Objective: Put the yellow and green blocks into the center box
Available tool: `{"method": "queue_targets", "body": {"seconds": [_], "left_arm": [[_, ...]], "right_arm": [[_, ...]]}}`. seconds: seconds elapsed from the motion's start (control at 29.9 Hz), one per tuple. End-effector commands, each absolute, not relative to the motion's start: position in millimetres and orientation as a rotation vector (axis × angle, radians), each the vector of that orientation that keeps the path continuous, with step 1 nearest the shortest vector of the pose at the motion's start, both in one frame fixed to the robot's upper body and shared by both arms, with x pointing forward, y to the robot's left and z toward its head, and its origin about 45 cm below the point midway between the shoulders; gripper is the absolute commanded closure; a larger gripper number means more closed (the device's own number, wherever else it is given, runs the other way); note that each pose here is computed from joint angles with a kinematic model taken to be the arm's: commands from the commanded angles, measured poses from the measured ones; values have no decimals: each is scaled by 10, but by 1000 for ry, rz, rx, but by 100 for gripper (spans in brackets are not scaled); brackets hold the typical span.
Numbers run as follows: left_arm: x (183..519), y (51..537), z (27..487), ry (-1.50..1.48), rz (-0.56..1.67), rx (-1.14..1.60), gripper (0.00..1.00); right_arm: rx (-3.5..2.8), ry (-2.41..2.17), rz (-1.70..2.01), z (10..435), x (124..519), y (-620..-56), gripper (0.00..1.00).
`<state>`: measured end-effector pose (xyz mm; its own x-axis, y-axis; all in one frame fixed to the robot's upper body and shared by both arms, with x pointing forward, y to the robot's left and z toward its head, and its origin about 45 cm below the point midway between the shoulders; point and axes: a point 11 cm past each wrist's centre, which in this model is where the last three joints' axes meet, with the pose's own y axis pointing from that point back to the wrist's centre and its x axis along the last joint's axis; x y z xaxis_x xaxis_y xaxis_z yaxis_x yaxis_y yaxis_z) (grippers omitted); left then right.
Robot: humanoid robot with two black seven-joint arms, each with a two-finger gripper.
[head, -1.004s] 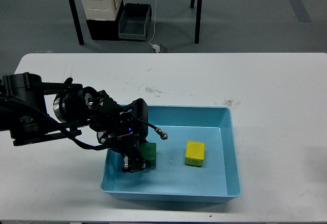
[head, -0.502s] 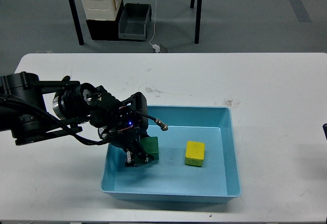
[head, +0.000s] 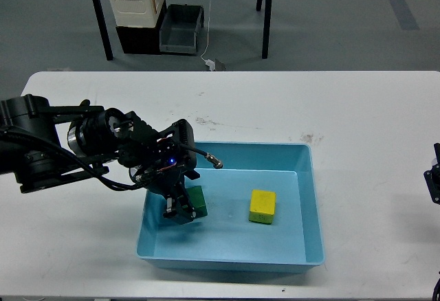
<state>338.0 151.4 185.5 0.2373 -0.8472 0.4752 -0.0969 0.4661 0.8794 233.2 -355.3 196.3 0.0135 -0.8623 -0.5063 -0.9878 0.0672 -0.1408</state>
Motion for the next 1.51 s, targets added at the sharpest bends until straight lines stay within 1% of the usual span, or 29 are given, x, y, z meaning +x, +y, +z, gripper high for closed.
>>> {"method": "queue_targets", "body": {"seconds": [0.0, 0.07, 0.13, 0.2, 0.37, 0.5, 0.64, 0.7, 0.77, 0.87, 0.97, 1.07, 1.27, 1.37, 1.47], "left_arm": [[3492, 1395, 2275, -1140, -417, 831, 4], [3481, 1299, 2556, -990, -249, 658, 4], [3530, 1333, 2804, -836, -88, 508, 0], [3581, 1397, 2970, -725, 27, 396, 0], [3658, 1625, 3065, -518, 242, 191, 0], [3704, 2095, 3074, -257, 494, -48, 0], [3721, 2439, 3077, -100, 663, -242, 0], [3695, 2581, 2999, -34, 724, -296, 0], [3702, 2759, 2892, 33, 844, -339, 0], [3686, 2913, 2818, 226, 914, -501, 0], [3640, 3108, 2624, 443, 1009, -660, 0], [3567, 3257, 2455, 569, 1081, -744, 0], [3231, 3501, 2091, 739, 1172, -819, 0], [3118, 3568, 1977, 833, 1213, -878, 0], [2941, 3626, 1762, 935, 1276, -926, 0]], "right_arm": [[-1799, 1848, 316, 2050, 2394, -3510, 0], [-1787, 1821, 293, 2120, 2445, -3487, 0], [-1796, 1789, 293, 2157, 2481, -3448, 0], [-1812, 1739, 282, 2227, 2550, -3400, 0], [-1773, 1621, 369, 2390, 2777, -3329, 0], [-1751, 1519, 460, 2493, 2925, -3225, 0], [-1695, 1448, 520, 2579, 3016, -3200, 0], [-1629, 1404, 597, 2536, 3028, -3148, 0], [-1576, 1362, 664, 2495, 3033, -3094, 0], [-1531, 1318, 741, 2433, 3029, -2997, 0], [-1505, 1284, 804, 2365, 3013, -2881, 0], [-1521, 1271, 849, 2327, 2992, -2847, 0], [-1416, 1213, 969, 2164, 2843, -2906, 0], [-1373, 1231, 998, 2061, 2768, -2956, 0], [-1351, 1257, 1020, 1957, 2668, -2986, 0]]}}
